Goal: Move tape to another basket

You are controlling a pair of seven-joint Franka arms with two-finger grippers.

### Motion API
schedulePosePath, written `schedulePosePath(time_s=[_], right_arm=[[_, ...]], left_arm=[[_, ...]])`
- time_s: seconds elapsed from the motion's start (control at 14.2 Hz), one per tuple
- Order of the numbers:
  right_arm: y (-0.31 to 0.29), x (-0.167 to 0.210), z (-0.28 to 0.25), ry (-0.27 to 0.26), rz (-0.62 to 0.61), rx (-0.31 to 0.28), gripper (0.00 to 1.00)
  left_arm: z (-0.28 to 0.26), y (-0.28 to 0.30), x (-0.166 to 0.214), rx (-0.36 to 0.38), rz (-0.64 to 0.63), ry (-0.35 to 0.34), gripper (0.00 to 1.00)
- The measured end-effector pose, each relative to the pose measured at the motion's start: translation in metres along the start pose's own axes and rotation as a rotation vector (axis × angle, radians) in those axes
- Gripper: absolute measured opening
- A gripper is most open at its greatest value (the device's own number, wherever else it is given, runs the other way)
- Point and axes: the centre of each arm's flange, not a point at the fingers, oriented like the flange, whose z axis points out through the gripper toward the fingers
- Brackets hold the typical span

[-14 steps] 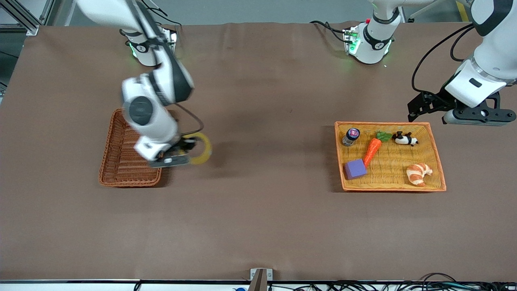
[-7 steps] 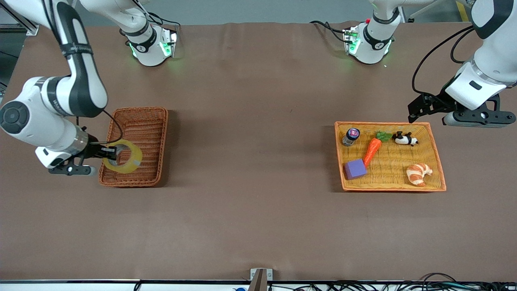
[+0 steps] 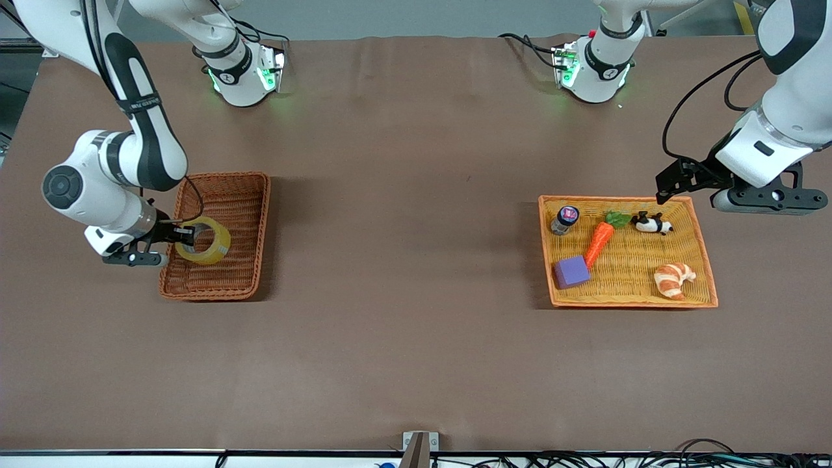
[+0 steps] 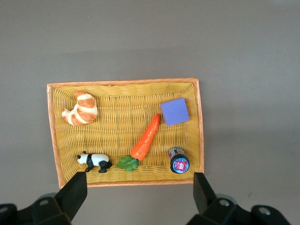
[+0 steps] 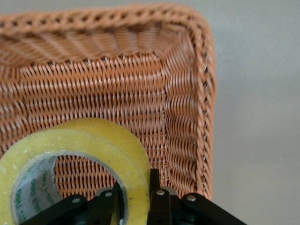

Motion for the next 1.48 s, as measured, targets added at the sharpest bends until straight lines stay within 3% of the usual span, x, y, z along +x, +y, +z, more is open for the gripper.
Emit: schedulePosePath(time_s=[0.56, 0.92, 1.13, 1.48], right_arm=[[-0.019, -0.022, 0.03, 0.024, -0.04, -0.007, 0.24], [-0.024, -0.021, 0.028, 0.03, -0.05, -0.008, 0.71], [-0.024, -0.006, -0.008, 0.062, -0.036, 0.005, 0.99], [-0.012, 0.033, -0.154, 0.055, 0.009, 0.047, 1.0]], left_arm=[[-0.001, 0.0, 0.001, 0.001, 0.001, 0.003, 1.0], [0.0, 0.001, 0.001, 0.001, 0.002, 0.001, 1.0], [0.0, 0.002, 0.001, 0.001, 0.004, 0.0, 1.0], [0.001, 0.002, 0.001, 0.001, 0.004, -0.001, 1.0]])
